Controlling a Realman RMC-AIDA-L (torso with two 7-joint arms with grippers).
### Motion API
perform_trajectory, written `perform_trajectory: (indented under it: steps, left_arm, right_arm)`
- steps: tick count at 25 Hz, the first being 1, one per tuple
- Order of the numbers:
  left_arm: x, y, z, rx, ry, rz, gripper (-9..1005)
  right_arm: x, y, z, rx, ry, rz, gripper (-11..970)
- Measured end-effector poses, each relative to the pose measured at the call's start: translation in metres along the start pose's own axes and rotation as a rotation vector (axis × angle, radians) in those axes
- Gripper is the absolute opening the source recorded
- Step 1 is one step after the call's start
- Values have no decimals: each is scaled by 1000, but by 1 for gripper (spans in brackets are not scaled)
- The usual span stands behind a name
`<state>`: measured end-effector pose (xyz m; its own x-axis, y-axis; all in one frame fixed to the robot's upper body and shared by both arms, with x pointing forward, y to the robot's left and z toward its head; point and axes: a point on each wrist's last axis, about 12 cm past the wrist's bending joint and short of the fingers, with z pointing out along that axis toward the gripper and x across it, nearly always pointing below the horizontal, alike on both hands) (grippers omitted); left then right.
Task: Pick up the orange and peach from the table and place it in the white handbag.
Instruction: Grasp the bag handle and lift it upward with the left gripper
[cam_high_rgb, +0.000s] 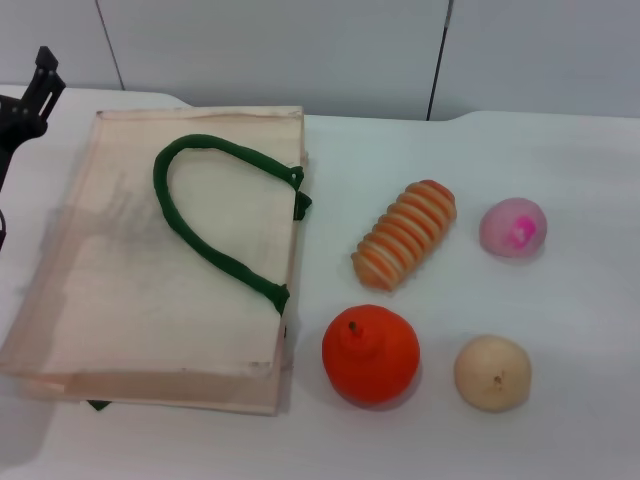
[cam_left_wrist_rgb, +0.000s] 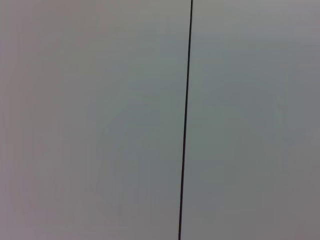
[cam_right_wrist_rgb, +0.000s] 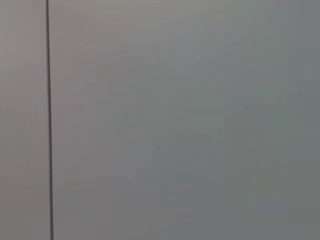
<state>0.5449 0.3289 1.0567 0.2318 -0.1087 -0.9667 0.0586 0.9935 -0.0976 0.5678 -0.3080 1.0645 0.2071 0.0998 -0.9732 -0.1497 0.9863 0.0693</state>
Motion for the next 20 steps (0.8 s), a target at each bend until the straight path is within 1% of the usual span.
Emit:
perform_trajectory:
  steps: [3,5,8,11,12,13,14,17,18,20]
  left_arm:
    - [1,-2,3,12,15,-46,883]
    - [0,-3,6,53,29,-95,882]
    - [0,-3,11,105,64,-151,881]
    - [0,3,15,127,110,-206,880]
    - [0,5,17,141,135,-229,879]
    - [-1,7,18,155,159,-247,879]
    - [-2,10,20,172,184,-266,879]
    - [-6,15,25,217,249,-321,878]
    - [-8,17,27,243,293,-346,877]
    - [-10,19,29,266,344,-368,877]
  right_arm:
    - [2,0,2,-2,21,9,887]
    - [2,-2,4,-13,43,37,886]
    - [0,-8,10,-78,84,87,885]
    - [-6,-6,20,-215,145,90,885]
    - [-8,-4,23,-281,175,81,884]
    - [-12,0,29,-378,221,61,884]
    - [-12,0,29,-378,221,61,884]
    - [-20,10,36,-544,272,22,883]
    - [-22,13,38,-586,283,11,882]
    - [-25,18,41,-649,301,-8,882]
